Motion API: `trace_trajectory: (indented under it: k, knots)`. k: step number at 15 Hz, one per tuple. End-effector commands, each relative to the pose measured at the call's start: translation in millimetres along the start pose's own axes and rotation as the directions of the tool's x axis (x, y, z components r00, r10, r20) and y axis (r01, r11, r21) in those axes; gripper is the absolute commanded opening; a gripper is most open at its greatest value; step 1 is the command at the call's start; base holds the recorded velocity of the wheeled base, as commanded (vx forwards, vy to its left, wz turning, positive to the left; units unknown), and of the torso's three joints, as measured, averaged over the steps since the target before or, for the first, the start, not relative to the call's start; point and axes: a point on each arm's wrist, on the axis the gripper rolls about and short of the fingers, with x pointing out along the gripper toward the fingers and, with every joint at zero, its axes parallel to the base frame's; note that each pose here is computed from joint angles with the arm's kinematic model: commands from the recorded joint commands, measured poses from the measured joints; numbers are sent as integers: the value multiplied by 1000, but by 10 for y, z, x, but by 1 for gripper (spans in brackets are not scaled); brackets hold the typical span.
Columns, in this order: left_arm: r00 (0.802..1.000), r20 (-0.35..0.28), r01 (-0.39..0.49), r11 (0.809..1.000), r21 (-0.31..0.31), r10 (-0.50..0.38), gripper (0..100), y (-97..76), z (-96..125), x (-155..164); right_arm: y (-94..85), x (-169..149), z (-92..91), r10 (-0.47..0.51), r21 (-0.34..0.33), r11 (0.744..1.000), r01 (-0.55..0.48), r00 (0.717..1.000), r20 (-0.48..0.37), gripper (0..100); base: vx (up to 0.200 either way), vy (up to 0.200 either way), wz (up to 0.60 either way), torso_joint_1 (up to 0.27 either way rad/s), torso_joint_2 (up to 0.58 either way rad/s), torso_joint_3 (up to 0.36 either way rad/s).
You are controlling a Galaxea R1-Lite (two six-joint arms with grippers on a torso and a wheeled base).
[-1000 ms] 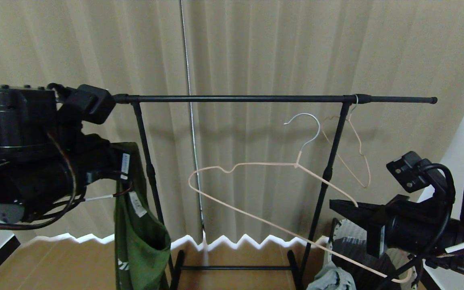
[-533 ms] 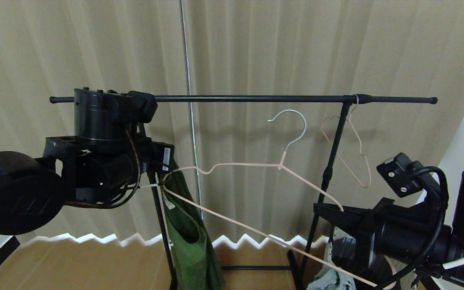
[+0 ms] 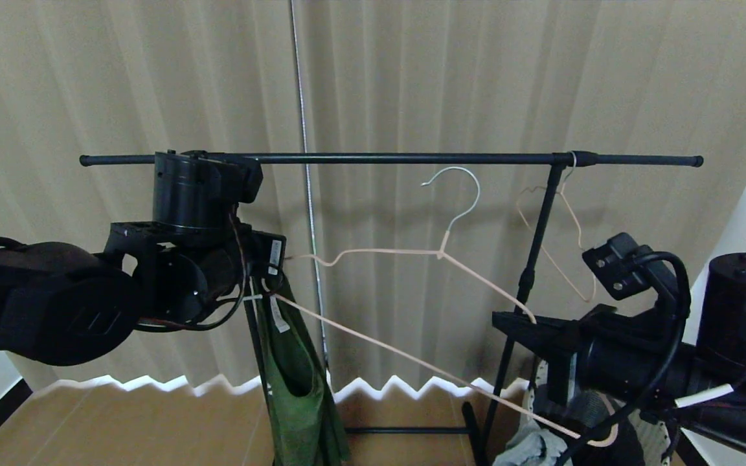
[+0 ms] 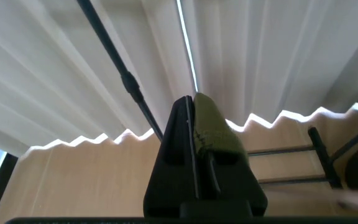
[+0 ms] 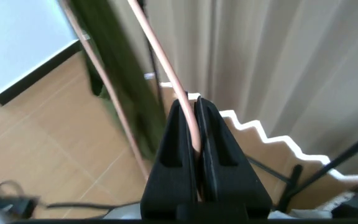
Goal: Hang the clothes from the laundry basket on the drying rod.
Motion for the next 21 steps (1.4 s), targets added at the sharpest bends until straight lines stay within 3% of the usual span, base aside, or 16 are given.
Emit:
trace_trajectory:
  k: [1, 7, 8, 11, 21]
  knots:
    - [1000, 8, -1, 1000, -5, 1, 0, 19, 18, -27, -6, 185, 2, -39, -1, 999, 39, 999, -19, 0, 0, 0, 0, 0, 0, 0]
    - [1000, 6, -1, 1000, -10, 1, 0, 25, 10, -38, 14, 331, 28, -39, -1, 999, 39, 999, 14, 0, 0, 0, 0, 0, 0, 0]
    - [1000, 14, -4, 1000, -16, 5, 0, 33, 34, -31, 151, 337, -6, -8, -17, 1000, 8, 1000, 18, 0, 0, 0, 0, 0, 0, 0]
    - [1000, 16, -6, 1000, -19, 6, 0, 45, 39, -41, 223, 345, 5, -7, -25, 1000, 8, 1000, 28, 0, 0, 0, 0, 0, 0, 0]
    - [1000, 26, -4, 999, -33, 5, 0, 72, 51, -110, 238, 381, 40, -35, -19, 999, 37, 997, 64, 0, 0, 0, 0, 0, 0, 0]
